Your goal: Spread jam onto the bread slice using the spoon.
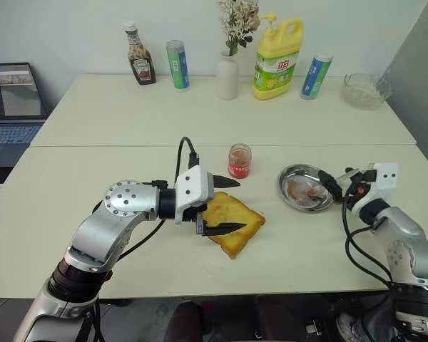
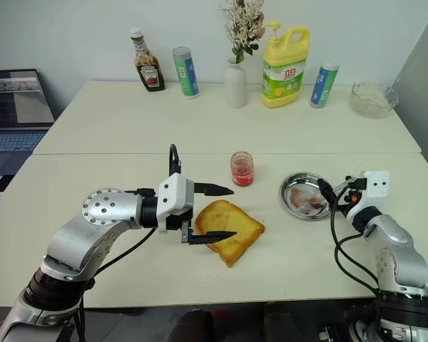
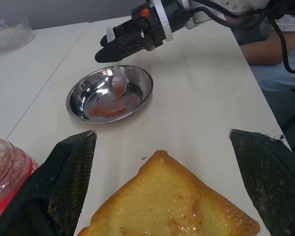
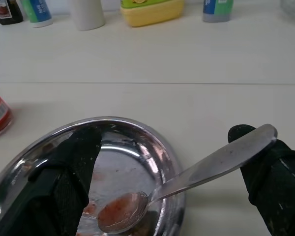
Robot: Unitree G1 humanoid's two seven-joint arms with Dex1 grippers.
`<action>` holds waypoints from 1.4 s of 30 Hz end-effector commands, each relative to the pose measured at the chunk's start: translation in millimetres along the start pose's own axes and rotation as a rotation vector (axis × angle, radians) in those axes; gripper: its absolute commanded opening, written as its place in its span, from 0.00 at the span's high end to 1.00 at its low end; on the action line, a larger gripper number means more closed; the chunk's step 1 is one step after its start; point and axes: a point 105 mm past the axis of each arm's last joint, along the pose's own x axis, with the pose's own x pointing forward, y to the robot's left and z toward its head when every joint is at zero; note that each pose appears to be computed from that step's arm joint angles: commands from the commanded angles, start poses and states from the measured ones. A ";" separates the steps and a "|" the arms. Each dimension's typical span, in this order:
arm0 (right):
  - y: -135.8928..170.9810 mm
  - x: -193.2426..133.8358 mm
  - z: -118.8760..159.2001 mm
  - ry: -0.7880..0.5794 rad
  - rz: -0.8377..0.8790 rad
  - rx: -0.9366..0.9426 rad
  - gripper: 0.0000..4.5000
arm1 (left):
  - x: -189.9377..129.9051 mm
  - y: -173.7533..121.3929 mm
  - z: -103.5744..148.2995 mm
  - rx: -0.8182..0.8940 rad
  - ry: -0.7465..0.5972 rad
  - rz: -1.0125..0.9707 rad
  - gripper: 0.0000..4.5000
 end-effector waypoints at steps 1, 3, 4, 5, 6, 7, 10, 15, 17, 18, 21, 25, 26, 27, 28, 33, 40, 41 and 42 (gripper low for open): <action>8.9 -1.5 12.8 -0.040 0.073 -0.163 0.01 | 1.9 -2.6 6.7 0.033 -0.022 -0.011 0.00; 14.4 -2.4 8.1 -0.019 0.119 -0.217 0.01 | 1.9 -2.4 7.0 0.033 -0.023 -0.011 0.00; 16.6 -2.7 7.2 -0.015 0.136 -0.239 0.01 | 1.8 -2.2 7.1 0.034 -0.023 -0.010 0.00; 18.3 -2.8 7.1 -0.014 0.148 -0.256 0.01 | 1.8 -2.1 7.2 0.033 -0.023 -0.010 0.00; 21.3 -3.1 7.4 -0.014 0.169 -0.284 0.01 | 1.8 -2.0 7.1 0.034 -0.023 -0.010 0.00; 23.1 -3.3 7.7 -0.015 0.183 -0.302 0.01 | 1.7 -2.0 7.0 0.034 -0.023 -0.010 0.00; 19.2 -1.7 11.5 -0.033 0.154 -0.281 0.01 | 1.8 -2.0 7.0 0.033 -0.024 -0.010 0.00; 7.6 0.3 18.4 -0.057 0.088 -0.256 0.01 | 1.8 -2.1 6.9 0.034 -0.025 -0.010 0.00; 7.8 0.2 21.4 -0.068 0.089 -0.257 0.01 | 1.7 -1.9 6.9 0.035 -0.025 -0.009 0.00; 6.5 0.0 23.9 -0.079 0.080 -0.262 0.01 | 1.5 -1.2 7.0 0.035 -0.026 -0.006 0.00; 3.7 -1.2 30.9 -0.105 0.064 -0.249 0.01 | 0.2 1.6 8.1 0.033 -0.035 0.009 0.00; 6.5 -7.9 47.5 -0.151 0.090 -0.195 0.01 | -7.0 11.1 9.8 0.030 -0.038 0.065 0.00; 8.0 -10.1 50.6 -0.157 0.101 -0.186 0.01 | -9.1 13.5 9.4 0.031 -0.035 0.081 0.00; 11.4 -13.4 53.3 -0.154 0.128 -0.177 0.01 | -12.7 16.8 8.6 0.027 -0.029 0.103 0.00; 17.1 -18.1 55.6 -0.146 0.168 -0.167 0.01 | -18.2 20.2 6.5 0.020 -0.016 0.130 0.00; 48.9 -45.5 54.3 -0.056 0.378 -0.206 0.01 | -49.9 25.4 -11.5 0.011 0.095 0.217 0.00; 74.2 -91.6 41.7 0.118 0.624 -0.305 0.01 | -114.7 20.7 -62.6 -0.059 0.360 0.365 0.00; 75.1 -96.7 39.0 0.141 0.645 -0.309 0.01 | -121.7 19.1 -67.8 -0.052 0.392 0.381 0.00; 75.1 -99.5 37.3 0.154 0.656 -0.309 0.01 | -125.1 18.4 -70.8 -0.045 0.410 0.391 0.00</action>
